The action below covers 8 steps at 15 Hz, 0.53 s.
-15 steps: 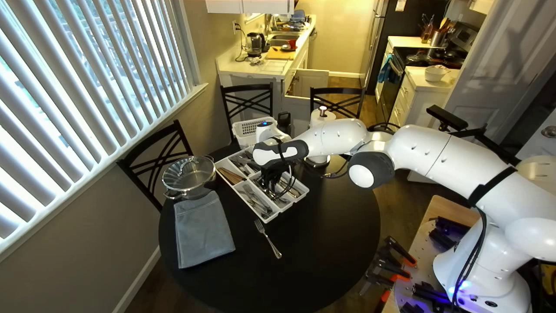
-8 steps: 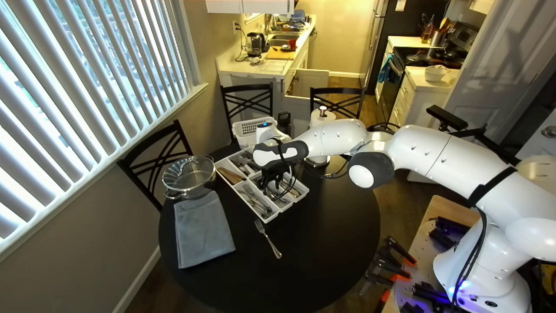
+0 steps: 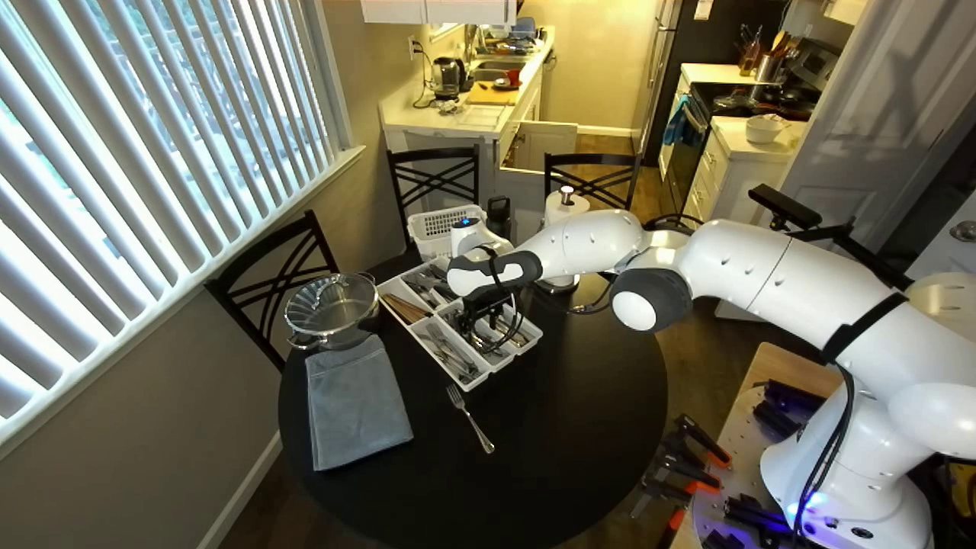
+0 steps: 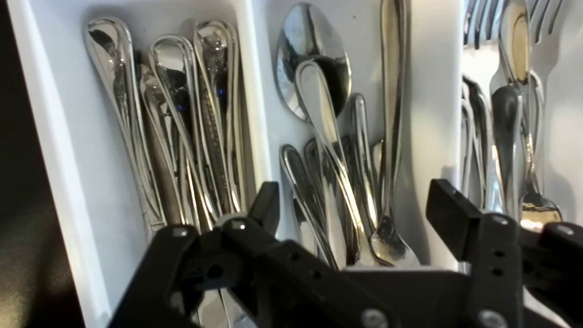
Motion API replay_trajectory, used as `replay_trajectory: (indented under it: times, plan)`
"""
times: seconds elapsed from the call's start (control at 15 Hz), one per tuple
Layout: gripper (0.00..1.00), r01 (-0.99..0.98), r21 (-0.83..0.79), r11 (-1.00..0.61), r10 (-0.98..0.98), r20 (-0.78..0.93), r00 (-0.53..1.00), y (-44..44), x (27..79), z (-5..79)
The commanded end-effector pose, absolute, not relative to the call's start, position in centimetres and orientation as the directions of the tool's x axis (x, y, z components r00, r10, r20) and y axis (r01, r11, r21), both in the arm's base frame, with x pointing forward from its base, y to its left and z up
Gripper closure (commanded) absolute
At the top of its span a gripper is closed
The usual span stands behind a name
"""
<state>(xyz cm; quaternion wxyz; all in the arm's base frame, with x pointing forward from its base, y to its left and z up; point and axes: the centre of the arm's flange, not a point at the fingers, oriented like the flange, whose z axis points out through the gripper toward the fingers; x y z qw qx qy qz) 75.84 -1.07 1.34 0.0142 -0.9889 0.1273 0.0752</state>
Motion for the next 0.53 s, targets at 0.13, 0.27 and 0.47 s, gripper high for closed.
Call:
replay_trajectory:
  times: [0.13,0.27,0.47]
  plan:
    - [0.59,-0.236,0.033,-0.971,-0.239,-0.129,0.963,-1.0,81.6,-2.4]
    - [0.72,-0.204,0.042,-0.978,-0.207,-0.082,0.975,-0.6,81.5,-1.9]
    - [0.92,-0.152,0.073,-0.986,-0.153,0.003,0.988,0.5,81.8,-1.3]
